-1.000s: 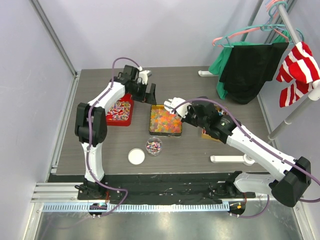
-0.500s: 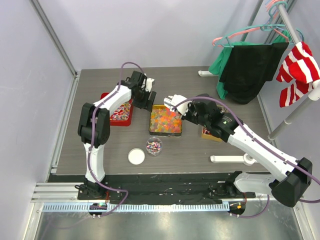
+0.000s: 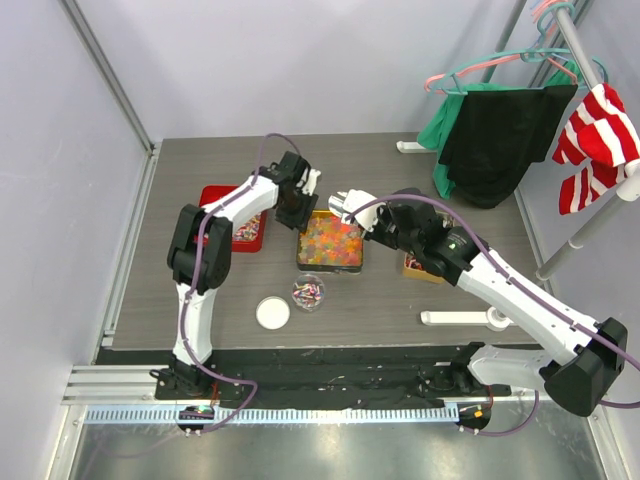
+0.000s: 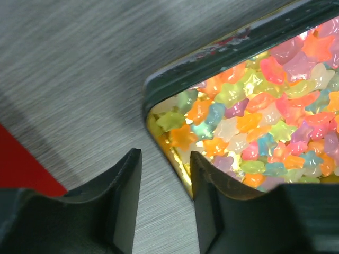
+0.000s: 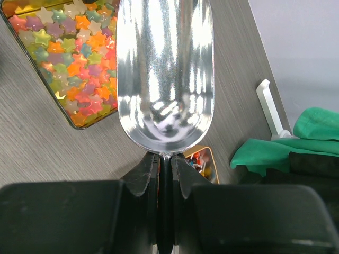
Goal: Pack the candies
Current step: Scoop the fake candies from the storage box.
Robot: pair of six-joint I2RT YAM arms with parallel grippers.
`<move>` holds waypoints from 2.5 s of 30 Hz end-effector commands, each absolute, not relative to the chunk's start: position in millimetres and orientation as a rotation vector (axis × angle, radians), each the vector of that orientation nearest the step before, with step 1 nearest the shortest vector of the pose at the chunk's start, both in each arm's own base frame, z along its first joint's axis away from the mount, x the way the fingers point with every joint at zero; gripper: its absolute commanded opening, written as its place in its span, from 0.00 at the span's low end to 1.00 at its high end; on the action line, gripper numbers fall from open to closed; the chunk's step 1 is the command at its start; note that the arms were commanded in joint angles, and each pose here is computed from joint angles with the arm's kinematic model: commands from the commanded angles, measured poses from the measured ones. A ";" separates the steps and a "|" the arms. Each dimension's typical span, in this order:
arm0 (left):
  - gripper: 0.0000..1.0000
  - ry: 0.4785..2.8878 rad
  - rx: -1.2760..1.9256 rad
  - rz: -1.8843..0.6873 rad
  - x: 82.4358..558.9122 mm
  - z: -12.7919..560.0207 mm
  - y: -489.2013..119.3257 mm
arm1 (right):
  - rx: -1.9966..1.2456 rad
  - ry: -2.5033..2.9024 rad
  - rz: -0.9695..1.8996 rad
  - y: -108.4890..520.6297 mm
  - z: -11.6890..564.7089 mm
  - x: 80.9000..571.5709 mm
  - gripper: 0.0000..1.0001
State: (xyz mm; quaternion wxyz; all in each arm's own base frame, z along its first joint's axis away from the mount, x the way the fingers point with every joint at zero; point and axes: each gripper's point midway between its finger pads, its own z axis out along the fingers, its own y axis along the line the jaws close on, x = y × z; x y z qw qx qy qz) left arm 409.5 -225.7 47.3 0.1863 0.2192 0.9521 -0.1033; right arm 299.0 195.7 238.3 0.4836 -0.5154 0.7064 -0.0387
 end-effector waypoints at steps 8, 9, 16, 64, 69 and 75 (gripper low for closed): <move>0.14 2.706 0.608 -0.101 419.4 37.6 -210.0 | -1.187 1.641 -0.089 198.7 274.2 303.9 0.01; 0.13 2.701 0.607 -0.094 422.2 37.3 -210.1 | -1.191 1.639 -0.089 199.0 273.8 303.9 0.01; 0.09 2.649 0.576 0.018 457.8 38.6 -208.2 | -1.211 1.654 -0.095 204.3 261.7 310.3 0.01; 0.00 2.140 0.269 -0.088 519.4 164.4 -209.4 | -1.867 1.762 -0.988 229.8 194.2 389.7 0.01; 0.00 2.159 0.287 -0.107 516.4 158.2 -214.7 | -1.916 1.661 -1.133 243.2 193.3 396.0 0.01; 0.00 2.159 0.313 -0.117 514.1 158.0 -220.7 | -2.017 1.595 -1.251 254.5 173.3 402.0 0.01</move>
